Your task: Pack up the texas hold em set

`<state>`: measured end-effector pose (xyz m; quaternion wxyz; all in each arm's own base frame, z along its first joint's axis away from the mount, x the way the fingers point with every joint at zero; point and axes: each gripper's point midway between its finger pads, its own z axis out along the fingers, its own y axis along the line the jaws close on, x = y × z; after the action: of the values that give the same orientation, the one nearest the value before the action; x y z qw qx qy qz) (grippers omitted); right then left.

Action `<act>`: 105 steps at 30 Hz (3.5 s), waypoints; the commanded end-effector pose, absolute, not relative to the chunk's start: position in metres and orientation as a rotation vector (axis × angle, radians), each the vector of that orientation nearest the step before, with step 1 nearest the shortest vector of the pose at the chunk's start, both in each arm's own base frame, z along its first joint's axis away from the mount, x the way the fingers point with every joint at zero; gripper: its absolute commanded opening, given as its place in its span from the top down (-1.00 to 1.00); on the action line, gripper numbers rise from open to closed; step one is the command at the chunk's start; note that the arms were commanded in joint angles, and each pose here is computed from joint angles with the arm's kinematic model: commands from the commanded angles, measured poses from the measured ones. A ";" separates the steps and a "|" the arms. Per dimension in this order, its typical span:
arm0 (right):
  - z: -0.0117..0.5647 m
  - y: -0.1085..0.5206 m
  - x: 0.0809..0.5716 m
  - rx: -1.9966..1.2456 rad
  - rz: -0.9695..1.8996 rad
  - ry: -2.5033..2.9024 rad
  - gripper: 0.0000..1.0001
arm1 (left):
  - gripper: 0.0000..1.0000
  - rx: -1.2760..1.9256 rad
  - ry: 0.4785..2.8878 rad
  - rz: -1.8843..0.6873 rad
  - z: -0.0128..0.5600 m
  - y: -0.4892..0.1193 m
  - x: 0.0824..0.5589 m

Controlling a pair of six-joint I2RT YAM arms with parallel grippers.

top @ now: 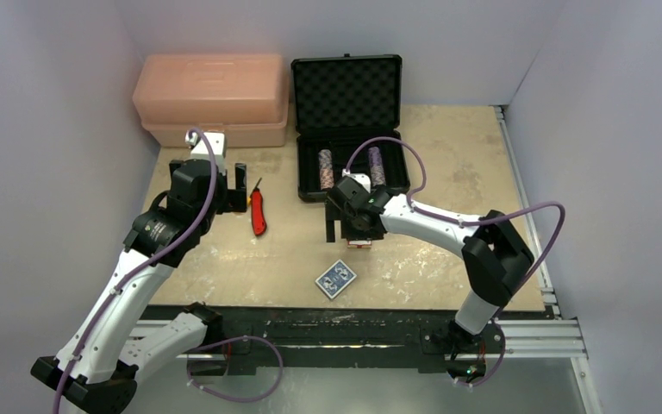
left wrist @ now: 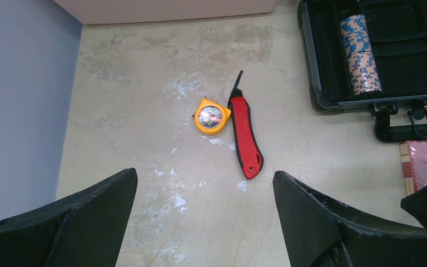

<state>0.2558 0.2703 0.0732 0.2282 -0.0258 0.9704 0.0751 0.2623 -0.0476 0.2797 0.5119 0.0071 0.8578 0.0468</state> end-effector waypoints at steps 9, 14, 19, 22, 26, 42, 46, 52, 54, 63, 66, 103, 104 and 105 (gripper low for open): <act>0.073 0.259 0.271 -0.058 0.090 2.652 -0.98 | -0.83 0.029 2.048 0.097 0.281 -0.050 0.266; 0.065 0.258 0.278 -0.045 0.093 2.665 -0.98 | -0.83 0.031 2.050 0.098 0.281 -0.050 0.266; 0.060 0.252 0.286 -0.021 0.092 2.675 -0.98 | -0.83 0.033 2.051 0.097 0.280 -0.051 0.266; 0.057 0.252 0.289 -0.019 0.096 2.680 -0.98 | -0.83 0.035 2.051 0.095 0.280 -0.051 0.266; 0.052 0.251 0.293 -0.017 0.088 2.686 -0.98 | -0.83 0.039 2.054 0.095 0.280 -0.051 0.267; 0.039 0.245 0.308 0.012 0.071 2.699 -0.73 | -0.83 0.042 2.055 0.096 0.279 -0.051 0.267; 0.034 0.240 0.308 0.014 0.029 2.704 -0.59 | -0.83 0.042 2.054 0.097 0.280 -0.051 0.267; 0.028 0.230 0.305 0.010 -0.032 2.706 -0.23 | -0.83 0.045 2.055 0.094 0.279 -0.052 0.267; 0.027 0.228 0.304 0.006 -0.036 2.710 -0.07 | -0.83 0.044 2.056 0.094 0.279 -0.052 0.267; 0.071 0.238 0.304 -0.001 0.091 2.662 0.25 | -0.83 0.044 2.056 0.094 0.279 -0.052 0.267; 0.095 0.247 0.304 0.002 0.181 2.635 0.26 | -0.83 0.044 2.055 0.093 0.279 -0.052 0.267; 0.228 0.282 0.456 0.953 0.657 2.187 1.00 | -0.83 0.039 2.042 0.098 0.283 -0.049 0.265; 0.227 0.280 0.459 0.991 0.656 2.171 1.00 | -0.83 0.038 2.042 0.098 0.283 -0.049 0.265; 0.225 0.279 0.463 1.031 0.652 2.157 1.00 | -0.83 0.039 2.042 0.097 0.283 -0.050 0.265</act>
<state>0.4394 0.2857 0.1911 0.3020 0.3098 0.8749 0.2177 0.2623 -0.0517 0.2727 0.5032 0.0176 0.8630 0.0411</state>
